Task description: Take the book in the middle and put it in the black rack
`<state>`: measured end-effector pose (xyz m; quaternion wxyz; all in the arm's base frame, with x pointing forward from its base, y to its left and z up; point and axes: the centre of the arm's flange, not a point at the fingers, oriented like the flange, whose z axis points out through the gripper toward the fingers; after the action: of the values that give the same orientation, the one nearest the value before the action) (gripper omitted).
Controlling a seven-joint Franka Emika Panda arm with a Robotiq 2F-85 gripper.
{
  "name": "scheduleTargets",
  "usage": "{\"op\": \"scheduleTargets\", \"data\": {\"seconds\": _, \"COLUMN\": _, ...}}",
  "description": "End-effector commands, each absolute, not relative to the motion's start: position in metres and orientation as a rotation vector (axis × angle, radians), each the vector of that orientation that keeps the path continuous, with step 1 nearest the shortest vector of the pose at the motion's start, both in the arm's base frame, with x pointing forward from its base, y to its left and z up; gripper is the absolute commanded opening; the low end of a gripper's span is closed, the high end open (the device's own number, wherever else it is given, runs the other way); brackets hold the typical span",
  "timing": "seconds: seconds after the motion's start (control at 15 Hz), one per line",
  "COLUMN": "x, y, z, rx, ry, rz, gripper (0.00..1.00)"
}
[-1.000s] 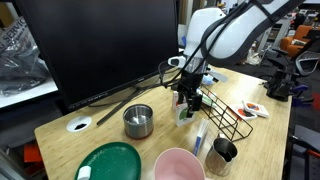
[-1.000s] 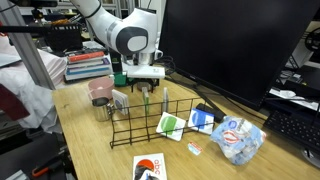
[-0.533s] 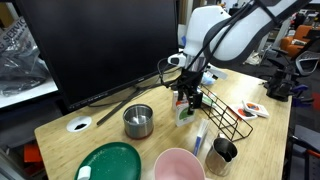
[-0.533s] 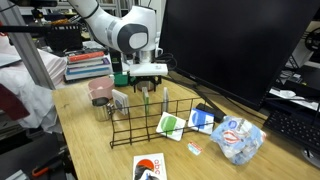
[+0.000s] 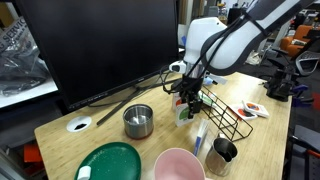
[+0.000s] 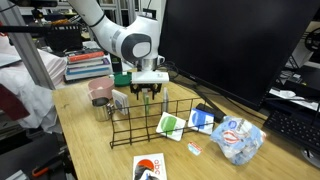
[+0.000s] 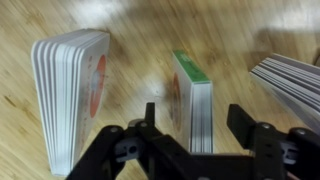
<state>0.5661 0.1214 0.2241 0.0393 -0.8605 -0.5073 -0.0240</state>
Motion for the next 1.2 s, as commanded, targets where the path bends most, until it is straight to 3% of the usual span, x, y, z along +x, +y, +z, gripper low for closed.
{"op": "scheduleTargets", "data": {"seconds": 0.0, "x": 0.572, "y": 0.119, "z": 0.228, "rx": -2.648, "ry": -1.54, "rz": -0.109, "gripper": 0.46}}
{"op": "scheduleTargets", "data": {"seconds": 0.33, "x": 0.574, "y": 0.12, "z": 0.237, "rx": -2.644, "ry": -1.534, "rz": -0.124, "gripper": 0.1}}
{"op": "scheduleTargets", "data": {"seconds": 0.53, "x": 0.574, "y": 0.121, "z": 0.239, "rx": -2.638, "ry": -1.529, "rz": -0.139, "gripper": 0.0}}
{"op": "scheduleTargets", "data": {"seconds": 1.13, "x": 0.539, "y": 0.157, "z": 0.303, "rx": -2.575, "ry": -1.564, "rz": -0.276, "gripper": 0.04}}
